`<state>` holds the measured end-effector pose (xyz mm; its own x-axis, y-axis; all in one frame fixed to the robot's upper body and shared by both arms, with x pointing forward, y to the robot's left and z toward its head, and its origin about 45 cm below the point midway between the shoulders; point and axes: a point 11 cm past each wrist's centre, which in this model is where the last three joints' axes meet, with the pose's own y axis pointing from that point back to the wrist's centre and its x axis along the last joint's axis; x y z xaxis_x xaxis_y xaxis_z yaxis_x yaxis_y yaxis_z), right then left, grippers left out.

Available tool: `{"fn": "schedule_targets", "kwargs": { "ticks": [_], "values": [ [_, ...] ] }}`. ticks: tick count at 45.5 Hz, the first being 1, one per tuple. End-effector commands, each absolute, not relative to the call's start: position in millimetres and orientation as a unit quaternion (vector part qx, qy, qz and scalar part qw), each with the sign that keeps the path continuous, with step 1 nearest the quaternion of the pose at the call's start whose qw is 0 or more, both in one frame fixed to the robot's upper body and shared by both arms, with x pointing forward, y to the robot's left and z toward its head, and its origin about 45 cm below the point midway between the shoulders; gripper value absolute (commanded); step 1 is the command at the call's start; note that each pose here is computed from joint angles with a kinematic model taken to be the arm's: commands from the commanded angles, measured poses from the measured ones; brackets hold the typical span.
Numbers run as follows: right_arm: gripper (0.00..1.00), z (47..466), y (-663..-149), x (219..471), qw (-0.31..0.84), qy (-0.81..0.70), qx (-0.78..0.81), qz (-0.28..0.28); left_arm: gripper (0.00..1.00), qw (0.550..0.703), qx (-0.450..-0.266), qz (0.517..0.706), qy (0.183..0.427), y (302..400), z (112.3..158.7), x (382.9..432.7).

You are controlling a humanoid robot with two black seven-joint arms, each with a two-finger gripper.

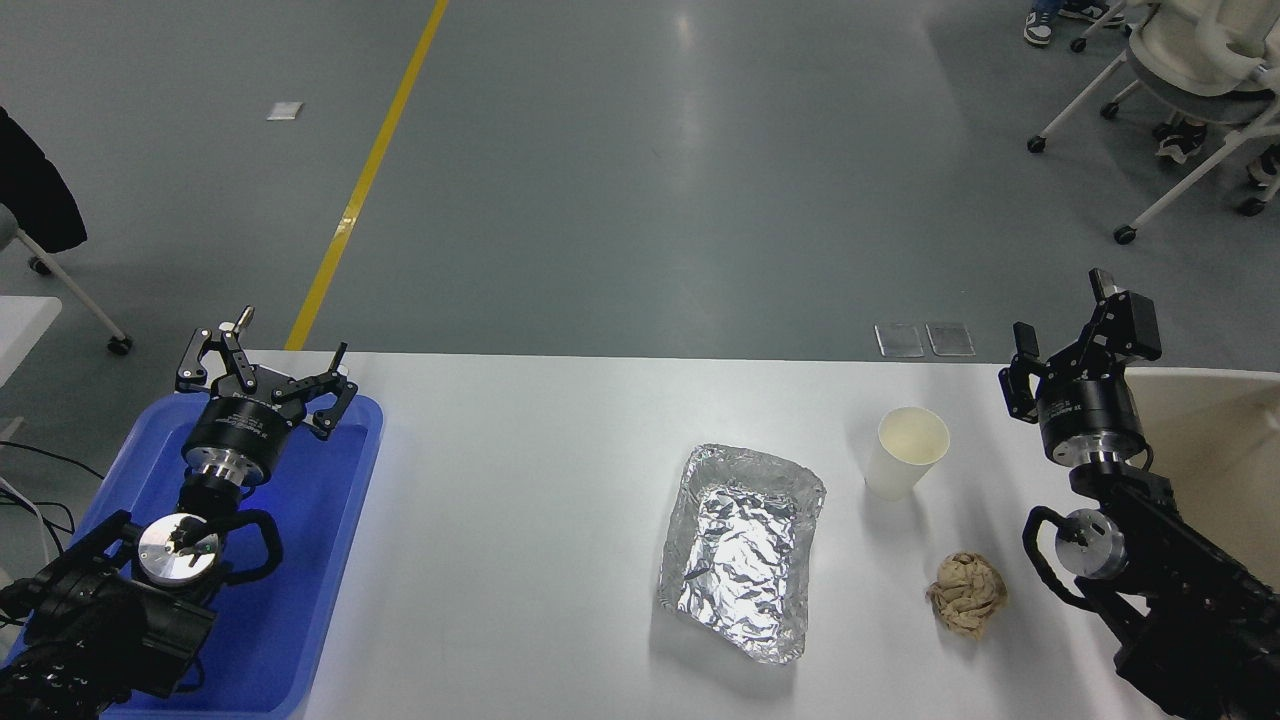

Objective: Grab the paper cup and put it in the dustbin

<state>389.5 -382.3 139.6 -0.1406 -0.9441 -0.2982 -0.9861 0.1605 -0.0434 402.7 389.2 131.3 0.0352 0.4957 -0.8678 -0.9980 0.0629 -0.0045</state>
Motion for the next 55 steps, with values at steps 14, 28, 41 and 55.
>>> {"fn": "schedule_targets", "kwargs": {
  "ticks": [14,28,41,55],
  "values": [
    [1.00,139.1,-382.6,389.1,0.128,0.752,-0.642,0.082,1.00,0.631,-0.345,0.592,0.364,389.8,131.4,402.6],
    [1.00,143.1,-385.4,391.2,0.129,0.752,-0.642,0.077,1.00,0.631,-0.346,0.591,0.364,388.8,131.7,403.2],
    [1.00,162.7,-400.9,401.4,0.123,0.754,-0.643,0.053,1.00,0.631,-0.346,0.591,0.364,389.4,131.7,402.8],
    [1.00,171.6,-421.4,412.8,0.000,0.733,-0.680,-0.014,1.00,0.631,-0.345,0.591,0.365,389.0,131.1,402.6]
  ]
}}
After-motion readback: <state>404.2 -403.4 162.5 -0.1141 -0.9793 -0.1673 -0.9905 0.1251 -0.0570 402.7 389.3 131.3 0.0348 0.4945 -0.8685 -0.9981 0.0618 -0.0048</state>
